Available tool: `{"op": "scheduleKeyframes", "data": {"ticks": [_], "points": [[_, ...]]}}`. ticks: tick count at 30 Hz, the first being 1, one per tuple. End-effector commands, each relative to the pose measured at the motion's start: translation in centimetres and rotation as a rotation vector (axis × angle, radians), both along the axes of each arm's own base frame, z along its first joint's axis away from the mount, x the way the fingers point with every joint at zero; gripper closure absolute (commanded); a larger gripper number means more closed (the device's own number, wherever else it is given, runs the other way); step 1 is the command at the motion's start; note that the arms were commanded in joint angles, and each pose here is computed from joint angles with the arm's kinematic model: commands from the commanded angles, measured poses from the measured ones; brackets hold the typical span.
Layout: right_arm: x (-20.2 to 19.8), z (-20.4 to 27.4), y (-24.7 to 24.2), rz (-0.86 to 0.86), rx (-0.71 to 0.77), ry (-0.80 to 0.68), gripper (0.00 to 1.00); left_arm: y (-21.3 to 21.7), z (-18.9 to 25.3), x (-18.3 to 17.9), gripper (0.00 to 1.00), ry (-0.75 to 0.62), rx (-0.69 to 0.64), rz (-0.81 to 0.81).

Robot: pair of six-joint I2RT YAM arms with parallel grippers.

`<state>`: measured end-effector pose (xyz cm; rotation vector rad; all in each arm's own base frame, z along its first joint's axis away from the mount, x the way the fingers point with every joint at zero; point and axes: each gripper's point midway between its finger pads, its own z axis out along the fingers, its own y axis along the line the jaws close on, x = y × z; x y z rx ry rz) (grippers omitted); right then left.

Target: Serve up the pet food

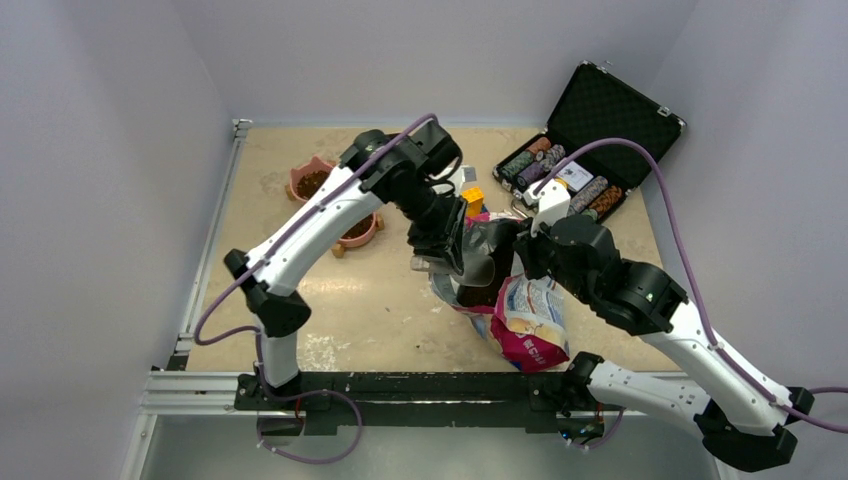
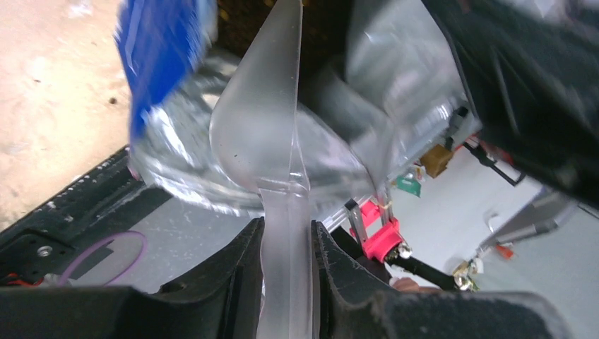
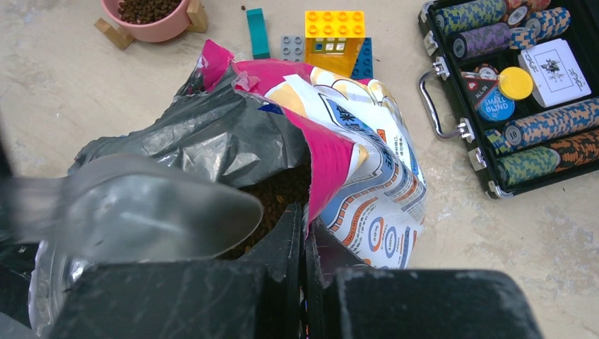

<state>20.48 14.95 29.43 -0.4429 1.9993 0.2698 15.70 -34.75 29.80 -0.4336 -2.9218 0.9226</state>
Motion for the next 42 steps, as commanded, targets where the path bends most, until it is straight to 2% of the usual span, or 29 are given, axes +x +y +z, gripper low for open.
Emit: {"op": "scheduleKeyframes", "data": {"ticks": [1, 7, 9, 12, 13, 15, 16, 19, 22, 26, 33, 42], "points": [[0.8, 6.1, 0.7, -0.006, 0.191, -0.163, 1.00, 1.6, -3.6, -0.2, 1.00, 0.045, 0.229, -0.030], [0.3, 7.5, 0.3, -0.020, 0.258, -0.184, 1.00, -0.1, -10.4, -1.3, 1.00, 0.142, 0.362, -0.176], [0.3, 7.2, 0.1, -0.031, 0.261, -0.181, 1.00, -1.0, -12.6, -1.1, 1.00, 0.150, 0.332, -0.178], [0.1, 6.3, 0.1, -0.034, 0.263, -0.157, 1.00, -3.8, -16.6, -1.8, 1.00, 0.263, 0.216, -0.191], [0.0, 5.9, 0.1, -0.035, 0.260, -0.145, 1.00, -4.0, -17.5, -2.0, 1.00, 0.293, 0.217, -0.210], [-0.2, 5.5, -0.1, -0.040, 0.256, -0.128, 1.00, -4.9, -18.4, -1.3, 1.00, 0.266, 0.191, -0.257], [-0.3, 5.3, -0.2, -0.046, 0.254, -0.122, 1.00, -6.2, -18.8, -1.0, 1.00, 0.254, 0.111, -0.262], [-0.4, 4.6, -1.2, -0.082, 0.233, -0.113, 1.00, -10.2, -17.0, -0.8, 1.00, 0.284, -0.220, -0.270], [-0.7, 4.1, -2.2, -0.116, 0.213, -0.103, 1.00, -11.5, -12.6, -0.3, 1.00, 0.257, -0.499, -0.290], [-1.1, 3.4, -3.4, -0.151, 0.202, -0.097, 1.00, -9.7, -8.2, 0.7, 1.00, 0.247, -0.705, -0.278], [-1.2, 2.5, -4.2, -0.196, 0.203, -0.082, 1.00, -4.8, -3.8, -0.4, 1.00, 0.213, -0.787, -0.271], [-1.1, 2.5, -4.7, -0.235, 0.204, -0.076, 1.00, -0.5, -1.9, -0.5, 1.00, 0.180, -0.739, -0.209]]}}
